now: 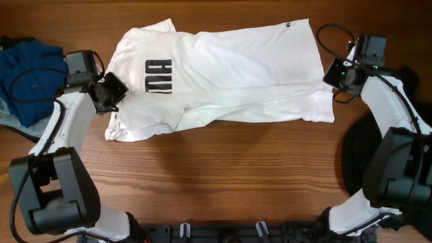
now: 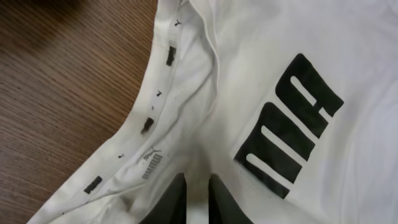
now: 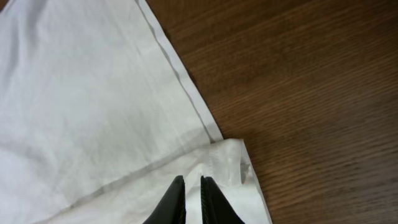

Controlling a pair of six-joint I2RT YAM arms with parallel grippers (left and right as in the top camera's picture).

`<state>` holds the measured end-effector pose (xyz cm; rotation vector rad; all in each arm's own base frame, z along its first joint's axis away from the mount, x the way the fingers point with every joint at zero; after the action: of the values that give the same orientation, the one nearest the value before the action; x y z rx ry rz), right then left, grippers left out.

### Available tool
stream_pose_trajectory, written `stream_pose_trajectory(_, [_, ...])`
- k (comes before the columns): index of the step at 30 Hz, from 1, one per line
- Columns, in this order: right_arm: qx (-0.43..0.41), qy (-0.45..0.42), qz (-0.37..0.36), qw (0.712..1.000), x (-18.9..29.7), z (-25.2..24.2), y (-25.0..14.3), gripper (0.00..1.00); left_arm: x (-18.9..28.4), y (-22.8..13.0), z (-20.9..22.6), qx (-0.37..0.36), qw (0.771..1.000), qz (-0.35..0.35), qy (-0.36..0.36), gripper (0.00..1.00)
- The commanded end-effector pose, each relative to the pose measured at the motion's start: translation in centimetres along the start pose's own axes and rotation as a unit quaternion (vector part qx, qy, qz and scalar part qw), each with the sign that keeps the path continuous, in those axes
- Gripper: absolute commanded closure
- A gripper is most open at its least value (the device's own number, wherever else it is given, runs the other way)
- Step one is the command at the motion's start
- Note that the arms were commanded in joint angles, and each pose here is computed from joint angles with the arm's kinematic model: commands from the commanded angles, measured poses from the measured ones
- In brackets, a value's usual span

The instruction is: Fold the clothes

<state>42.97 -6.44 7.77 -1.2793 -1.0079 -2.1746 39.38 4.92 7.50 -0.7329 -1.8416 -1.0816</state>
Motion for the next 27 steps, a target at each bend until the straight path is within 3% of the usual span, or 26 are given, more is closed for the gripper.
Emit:
stream_pose_trajectory(1, [0.022, 0.002, 0.016, 1.0, -0.7, -0.1, -0.6, 0.83, 0.0, 0.5, 0.2, 0.004, 1.0, -0.006, 0.004, 0.87])
stream_pose_trajectory(3, [0.022, -0.004, 0.025, 0.999, -0.8, -0.4, -1.0, 0.83, 0.0, 0.5, 0.8, 0.005, 1.0, -0.007, 0.022, 0.94])
stream_pose_trajectory(7, [0.029, -0.035, 0.08, 0.996, -1.7, -2.3, -4.0, 0.91, 0.0, -1.5, 1.3, 0.01, 0.999, 0.034, 0.032, 0.88])
stream_pose_trajectory(10, [0.027, -0.066, 0.104, 0.992, -2.6, -4.4, -6.3, 0.79, 0.1, -3.8, 2.1, 0.015, 0.996, 0.079, 0.048, 0.63])
stream_pose_trajectory(16, [0.024, -0.095, 0.121, 0.988, -3.2, -6.4, -8.5, 0.75, -1.6, -6.3, 3.1, 0.017, 0.995, 0.088, 0.051, 0.64])
stream_pose_trajectory(18, [0.009, -0.112, 0.118, 0.987, -3.6, -7.5, -9.3, 0.64, -2.0, -7.1, 3.4, 0.017, 0.994, 0.091, 0.053, 0.54])
stream_pose_trajectory(24, [0.008, -0.126, 0.124, 0.984, -4.1, -8.8, -10.9, 0.62, -2.5, -8.9, 4.5, 0.018, 0.992, 0.106, 0.071, 0.5])
stream_pose_trajectory(27, [0.004, -0.16, 0.121, 0.98, -3.9, -10.2, -11.4, 0.63, -2.5, -9.2, 5.0, 0.016, 0.991, 0.107, 0.084, 0.6])
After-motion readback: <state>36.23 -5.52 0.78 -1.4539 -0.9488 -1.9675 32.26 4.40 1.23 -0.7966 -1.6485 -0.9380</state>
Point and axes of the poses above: each gripper's point midway between its finger pads, its own x axis back along the fingers, its own z axis along the line the jaws close on, y = z × x, the point moved 1 cm from there along x, back along the fingers, and after that the axes turned 15 degrees about -x, right-handed, at the moved point
